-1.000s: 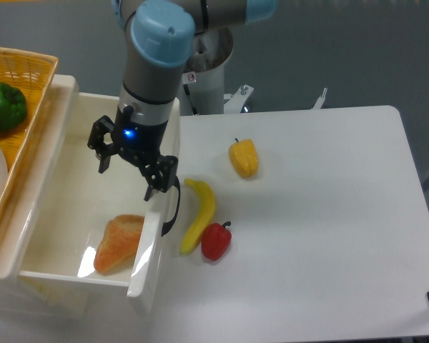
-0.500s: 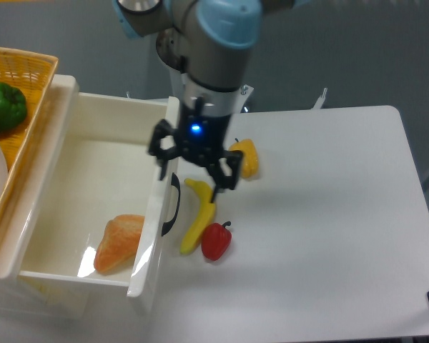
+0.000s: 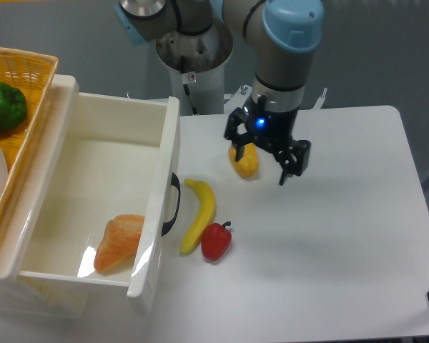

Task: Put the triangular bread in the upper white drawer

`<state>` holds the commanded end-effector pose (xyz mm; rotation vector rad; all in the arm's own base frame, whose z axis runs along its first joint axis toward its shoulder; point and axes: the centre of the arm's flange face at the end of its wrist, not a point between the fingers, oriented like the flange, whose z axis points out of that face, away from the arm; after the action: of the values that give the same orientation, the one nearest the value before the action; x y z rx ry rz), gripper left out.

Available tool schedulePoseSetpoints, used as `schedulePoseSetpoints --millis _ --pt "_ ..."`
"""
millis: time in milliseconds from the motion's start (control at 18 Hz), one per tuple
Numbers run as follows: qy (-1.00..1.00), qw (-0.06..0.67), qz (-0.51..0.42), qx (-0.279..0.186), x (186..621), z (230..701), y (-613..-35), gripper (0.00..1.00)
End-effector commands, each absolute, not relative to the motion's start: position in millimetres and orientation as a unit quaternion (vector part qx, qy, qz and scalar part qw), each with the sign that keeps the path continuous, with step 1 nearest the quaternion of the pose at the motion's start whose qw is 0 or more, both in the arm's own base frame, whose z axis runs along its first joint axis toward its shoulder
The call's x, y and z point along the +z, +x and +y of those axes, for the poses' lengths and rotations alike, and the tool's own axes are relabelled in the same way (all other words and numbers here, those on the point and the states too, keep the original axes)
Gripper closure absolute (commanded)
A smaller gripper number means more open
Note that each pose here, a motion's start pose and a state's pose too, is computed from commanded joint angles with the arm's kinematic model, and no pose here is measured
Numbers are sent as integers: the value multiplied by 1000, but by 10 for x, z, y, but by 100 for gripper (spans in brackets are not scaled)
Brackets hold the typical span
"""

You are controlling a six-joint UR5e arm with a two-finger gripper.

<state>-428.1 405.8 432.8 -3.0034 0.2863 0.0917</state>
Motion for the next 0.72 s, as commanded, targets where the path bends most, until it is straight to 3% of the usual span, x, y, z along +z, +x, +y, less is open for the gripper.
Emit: schedulePoseSetpoints --millis 722 --pt "-984 27 178 -5 3660 3626 -4913 0"
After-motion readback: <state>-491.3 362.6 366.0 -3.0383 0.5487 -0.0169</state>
